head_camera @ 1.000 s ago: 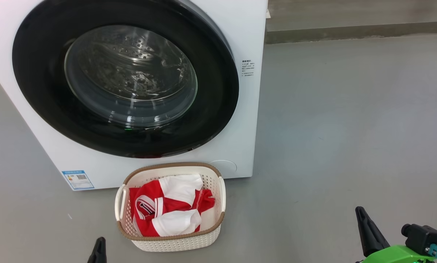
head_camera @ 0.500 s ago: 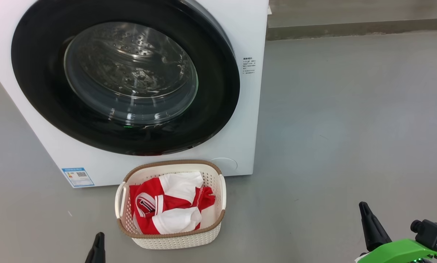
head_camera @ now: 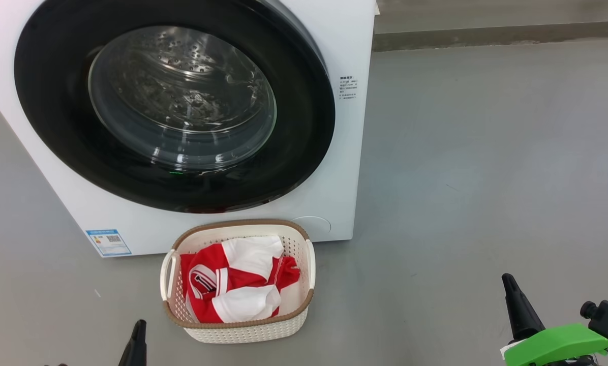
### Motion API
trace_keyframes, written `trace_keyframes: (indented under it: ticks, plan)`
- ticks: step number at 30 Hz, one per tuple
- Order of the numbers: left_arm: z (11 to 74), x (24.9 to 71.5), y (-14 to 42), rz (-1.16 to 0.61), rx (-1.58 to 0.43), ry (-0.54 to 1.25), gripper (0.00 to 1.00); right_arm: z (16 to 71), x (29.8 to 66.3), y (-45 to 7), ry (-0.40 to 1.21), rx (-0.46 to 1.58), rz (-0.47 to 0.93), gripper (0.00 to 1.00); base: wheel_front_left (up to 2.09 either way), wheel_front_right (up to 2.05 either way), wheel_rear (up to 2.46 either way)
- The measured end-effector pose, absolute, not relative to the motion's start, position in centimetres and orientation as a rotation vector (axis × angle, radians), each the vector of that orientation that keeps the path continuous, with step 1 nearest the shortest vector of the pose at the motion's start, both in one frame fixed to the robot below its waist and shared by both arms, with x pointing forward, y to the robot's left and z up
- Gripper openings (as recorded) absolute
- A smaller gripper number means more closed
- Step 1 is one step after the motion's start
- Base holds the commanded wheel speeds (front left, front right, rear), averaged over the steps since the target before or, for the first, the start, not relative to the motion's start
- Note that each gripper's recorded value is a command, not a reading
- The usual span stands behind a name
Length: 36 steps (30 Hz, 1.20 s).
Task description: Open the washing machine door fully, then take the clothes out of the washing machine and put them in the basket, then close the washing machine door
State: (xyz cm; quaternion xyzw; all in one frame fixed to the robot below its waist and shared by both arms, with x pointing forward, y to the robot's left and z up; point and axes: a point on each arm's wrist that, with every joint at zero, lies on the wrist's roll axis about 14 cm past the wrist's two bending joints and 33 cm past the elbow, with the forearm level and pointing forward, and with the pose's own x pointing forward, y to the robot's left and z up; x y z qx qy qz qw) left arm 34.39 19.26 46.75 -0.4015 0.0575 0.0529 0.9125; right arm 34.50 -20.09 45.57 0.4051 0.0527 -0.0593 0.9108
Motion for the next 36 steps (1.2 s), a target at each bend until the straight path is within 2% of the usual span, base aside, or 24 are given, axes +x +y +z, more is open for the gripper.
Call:
trace_keyframes:
  ticks: [36]
  plan:
    - [47.2,36.3,18.9,0.090,-1.241,0.120,0.00,46.6,36.1,-20.4,0.084,1.251,-0.128,0.00,0.00,0.00,0.00]
